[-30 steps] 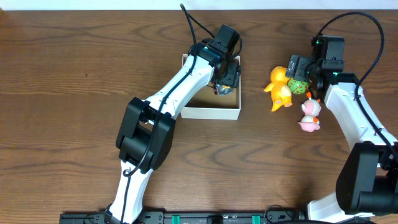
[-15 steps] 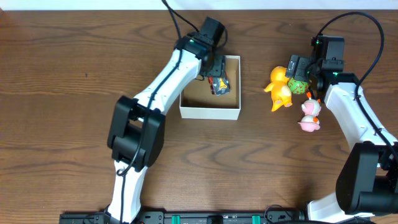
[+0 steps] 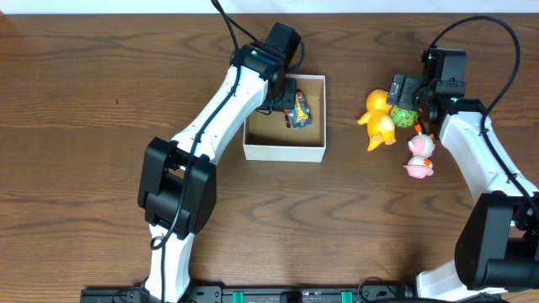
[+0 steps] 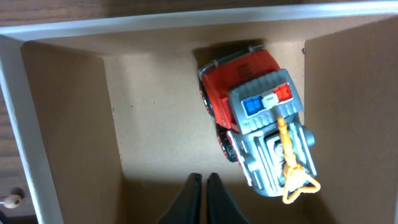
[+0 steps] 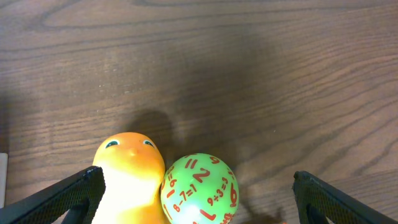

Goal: Pack container
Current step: 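Lower the fire truck into the box with the left gripper, then open the left gripper and withdraw it from the box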

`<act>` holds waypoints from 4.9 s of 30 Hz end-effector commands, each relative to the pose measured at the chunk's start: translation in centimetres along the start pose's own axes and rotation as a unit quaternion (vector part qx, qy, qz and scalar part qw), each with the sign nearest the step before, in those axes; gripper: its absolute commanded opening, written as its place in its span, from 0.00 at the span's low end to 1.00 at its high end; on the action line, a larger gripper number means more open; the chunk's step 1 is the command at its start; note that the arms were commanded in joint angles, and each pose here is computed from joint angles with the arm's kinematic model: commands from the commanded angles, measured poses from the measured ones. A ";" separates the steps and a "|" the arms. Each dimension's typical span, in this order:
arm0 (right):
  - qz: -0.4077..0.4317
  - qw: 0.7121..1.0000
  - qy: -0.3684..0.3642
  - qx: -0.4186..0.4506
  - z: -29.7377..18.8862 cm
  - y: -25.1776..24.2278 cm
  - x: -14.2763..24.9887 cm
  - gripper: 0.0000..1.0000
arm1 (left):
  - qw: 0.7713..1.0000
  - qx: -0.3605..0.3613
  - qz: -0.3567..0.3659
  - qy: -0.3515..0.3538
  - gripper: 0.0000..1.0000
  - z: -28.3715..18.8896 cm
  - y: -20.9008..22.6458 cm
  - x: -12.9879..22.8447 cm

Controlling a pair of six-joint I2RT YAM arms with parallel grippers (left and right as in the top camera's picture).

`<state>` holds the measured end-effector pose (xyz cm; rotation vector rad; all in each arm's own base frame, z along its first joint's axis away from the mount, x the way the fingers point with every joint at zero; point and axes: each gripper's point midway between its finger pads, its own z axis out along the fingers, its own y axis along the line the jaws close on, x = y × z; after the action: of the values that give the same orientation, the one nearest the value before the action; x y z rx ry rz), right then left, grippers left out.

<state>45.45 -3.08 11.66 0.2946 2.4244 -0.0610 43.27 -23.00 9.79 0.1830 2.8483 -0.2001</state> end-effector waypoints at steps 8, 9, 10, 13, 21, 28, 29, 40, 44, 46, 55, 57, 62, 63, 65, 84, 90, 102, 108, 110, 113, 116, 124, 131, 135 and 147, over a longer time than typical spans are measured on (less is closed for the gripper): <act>0.001 1.000 -0.009 0.005 -0.2 -0.6 -0.9 0.99 | 0.998 -0.058 0.000 0.004 0.06 3.1 2.1 0.2; 0.001 1.000 -0.009 0.005 -0.2 -0.6 -0.9 0.99 | 0.998 -0.058 0.001 0.004 0.06 3.4 2.1 0.1; 0.001 1.000 -0.009 0.005 -0.2 -0.6 -0.9 0.99 | 0.998 -0.057 0.000 0.003 0.06 3.6 2.1 0.0; 0.001 1.000 -0.009 0.005 -0.2 -0.6 -0.9 0.99 | 0.999 -0.054 0.000 -0.008 0.06 4.0 1.9 -0.5; 0.001 1.000 -0.009 0.005 -0.2 -0.6 -0.9 0.99 | 0.999 -0.052 0.000 -0.011 0.06 4.4 1.8 -0.7; 0.001 1.000 -0.009 0.005 -0.2 -0.6 -0.9 0.99 | 0.999 -0.054 0.000 -0.007 0.06 5.3 1.9 -0.6; 0.001 1.000 -0.009 0.005 -0.2 -0.6 -0.9 0.99 | 0.999 -0.053 0.000 -0.010 0.06 5.3 1.8 -0.7; 0.002 1.000 -0.009 0.006 -0.2 -0.6 -0.9 0.99 | 1.000 -0.012 0.000 -0.027 0.06 5.3 0.2 -1.7; 0.002 1.000 -0.009 0.006 -0.2 -0.6 -0.9 0.99 | 1.000 -0.012 0.000 -0.027 0.06 5.3 0.2 -1.7; 0.003 1.000 -0.009 0.007 -0.2 -0.7 -0.9 0.99 | 1.000 -0.012 0.000 -0.027 0.06 5.3 0.2 -1.7; 0.008 1.000 -0.009 0.011 -0.1 -1.3 -1.0 0.99 | 1.000 0.024 0.001 -0.014 0.06 5.3 -1.0 -1.3; 0.008 1.000 -0.009 0.011 -0.1 -1.3 -1.0 0.99 | 0.999 0.035 0.003 -0.010 0.06 5.3 -1.4 -1.1; 0.008 1.000 -0.009 0.011 -0.1 -1.3 -1.0 0.99 | 0.999 0.036 0.003 -0.010 0.06 5.3 -1.4 -1.1; 0.008 1.000 -0.009 0.011 -0.1 -1.3 -1.0 0.99 | 0.999 0.036 0.003 -0.010 0.06 5.3 -1.4 -1.1; 0.008 1.000 -0.009 0.011 -0.1 -1.4 -1.0 0.99 | 0.999 0.037 0.003 -0.011 0.06 5.3 -1.5 -1.2; 0.008 1.000 -0.009 0.011 -0.1 -1.4 -1.0 0.99 | 0.993 0.108 0.049 0.009 0.06 4.8 -3.8 -0.4; 0.008 1.000 -0.009 0.011 -0.1 -1.4 -1.0 0.99 | 0.993 0.102 0.047 0.031 0.06 4.8 -3.5 0.7; 0.008 1.000 -0.009 0.011 -0.1 -1.4 -1.0 0.99 | 0.992 0.114 0.050 0.028 0.06 4.3 -4.0 0.3; 0.008 1.000 -0.009 0.011 -0.1 -1.4 -1.0 0.99 | 0.990 0.116 0.082 0.022 0.06 4.1 -4.0 0.2; 0.008 1.000 -0.009 0.011 -0.1 -1.4 -1.0 0.99 | 0.989 0.116 0.092 0.018 0.06 4.0 -4.0 0.1; 0.008 1.000 -0.009 0.011 -0.1 -1.4 -1.0 0.99 | 0.988 0.117 0.099 0.012 0.06 4.0 -3.9 -0.2; 0.008 1.000 -0.009 0.011 -0.1 -1.4 -1.0 0.99 | 0.988 0.118 0.097 0.004 0.06 4.0 -3.7 -0.7; 0.008 1.000 -0.009 0.011 -0.1 -1.4 -1.0 0.99 | 0.988 0.122 0.091 -0.033 0.06 3.8 -3.0 -2.9; 0.008 1.000 -0.009 0.011 -0.1 -1.4 -1.0 0.99 | 0.989 0.109 0.085 -0.044 0.06 3.6 -2.1 -3.6; 0.008 1.000 -0.009 0.011 -0.1 -1.4 -1.0 0.99 | 0.987 0.110 0.081 -0.081 0.06 1.4 -1.7 -5.6; 0.008 1.000 -0.009 0.011 -0.1 -1.4 -1.0 0.99 | 0.982 -0.007 0.011 -0.191 0.06 -10.1 8.0 -9.6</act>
<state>45.36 -4.17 11.66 0.3236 2.4211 -0.0712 49.69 -19.98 15.44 0.2747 2.5727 -0.3752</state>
